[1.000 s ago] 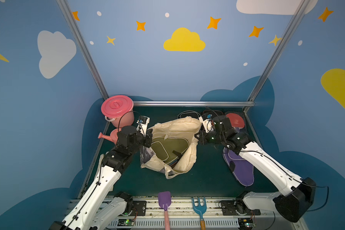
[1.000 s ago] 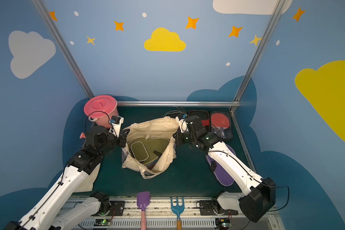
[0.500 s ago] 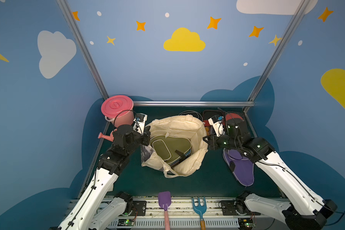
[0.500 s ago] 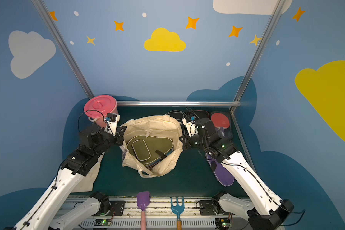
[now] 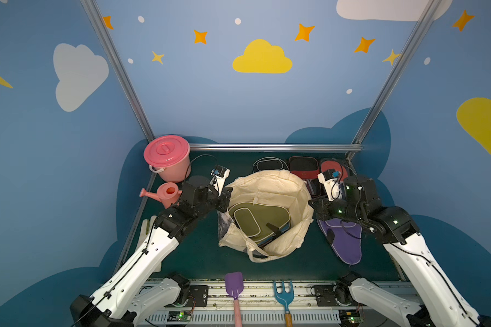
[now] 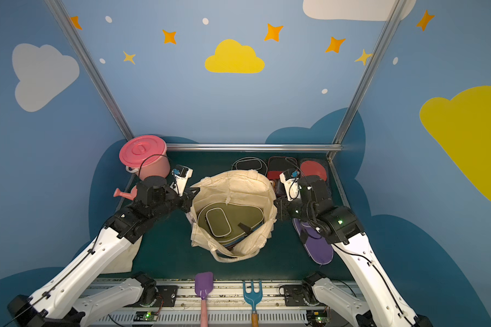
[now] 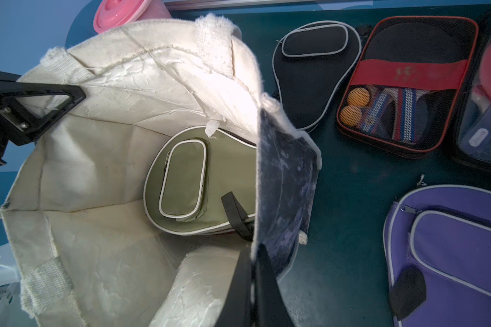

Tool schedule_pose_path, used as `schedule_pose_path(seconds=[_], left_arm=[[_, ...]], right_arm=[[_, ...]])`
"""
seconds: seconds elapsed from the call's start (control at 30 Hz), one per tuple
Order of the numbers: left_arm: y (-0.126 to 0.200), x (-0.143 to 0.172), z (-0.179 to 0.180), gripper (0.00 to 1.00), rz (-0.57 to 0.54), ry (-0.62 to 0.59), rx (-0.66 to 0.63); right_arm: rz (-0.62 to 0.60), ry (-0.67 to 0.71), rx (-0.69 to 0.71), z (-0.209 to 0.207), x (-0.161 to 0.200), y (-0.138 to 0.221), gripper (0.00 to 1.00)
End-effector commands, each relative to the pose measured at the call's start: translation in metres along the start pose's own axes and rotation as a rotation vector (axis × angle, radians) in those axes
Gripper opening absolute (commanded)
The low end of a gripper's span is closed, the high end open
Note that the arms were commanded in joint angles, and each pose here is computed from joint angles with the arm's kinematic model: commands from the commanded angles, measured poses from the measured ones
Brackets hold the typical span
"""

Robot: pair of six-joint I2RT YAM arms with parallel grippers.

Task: Remove the ping pong set from the canvas bag
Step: Adjust the canvas bag at the center of the board.

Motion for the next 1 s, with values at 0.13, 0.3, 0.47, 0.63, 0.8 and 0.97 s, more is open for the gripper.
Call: schedule_pose_path(seconds=[0.13,0.3,0.47,0.63,0.8,0.97], left_arm=[[0.001,-0.035,-0.018,0.05,-0.117,0.0,0.057],[-0.006,-0.029,-0.026,0.05,-0.128,-0.028,0.107],[0.001,-0.051,-0.038,0.05,-0.208,-0.052,0.164],[0.012,-0.075,-0.049,0.05,-0.278,-0.077,0.217],[0.02,-0.089,-0.056,0.05,-0.326,-0.081,0.25],[0.027,-0.088,-0.06,0.05,-0.346,-0.07,0.28]], right_arm=[[-0.026,-0.014,0.037,-0.007,-0.005,0.017,0.0],[-0.032,0.086,-0.03,0.012,-0.028,0.021,0.71],[-0.082,0.252,-0.126,0.05,-0.064,0.034,0.9],[0.004,0.406,-0.28,0.095,-0.063,0.013,0.91],[0.124,0.484,-0.403,0.121,-0.031,-0.028,0.91],[0.221,0.513,-0.471,0.127,0.021,-0.073,0.91]])
Point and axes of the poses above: each gripper's point midway between its finger pads, its own y axis back along the fingers, its own z axis along the line the jaws close on, x = y × z, the point moved 1 cm from there along y, back along the fingers, and after that the axes turned 3 degrees about y, right-handed, at the moved point
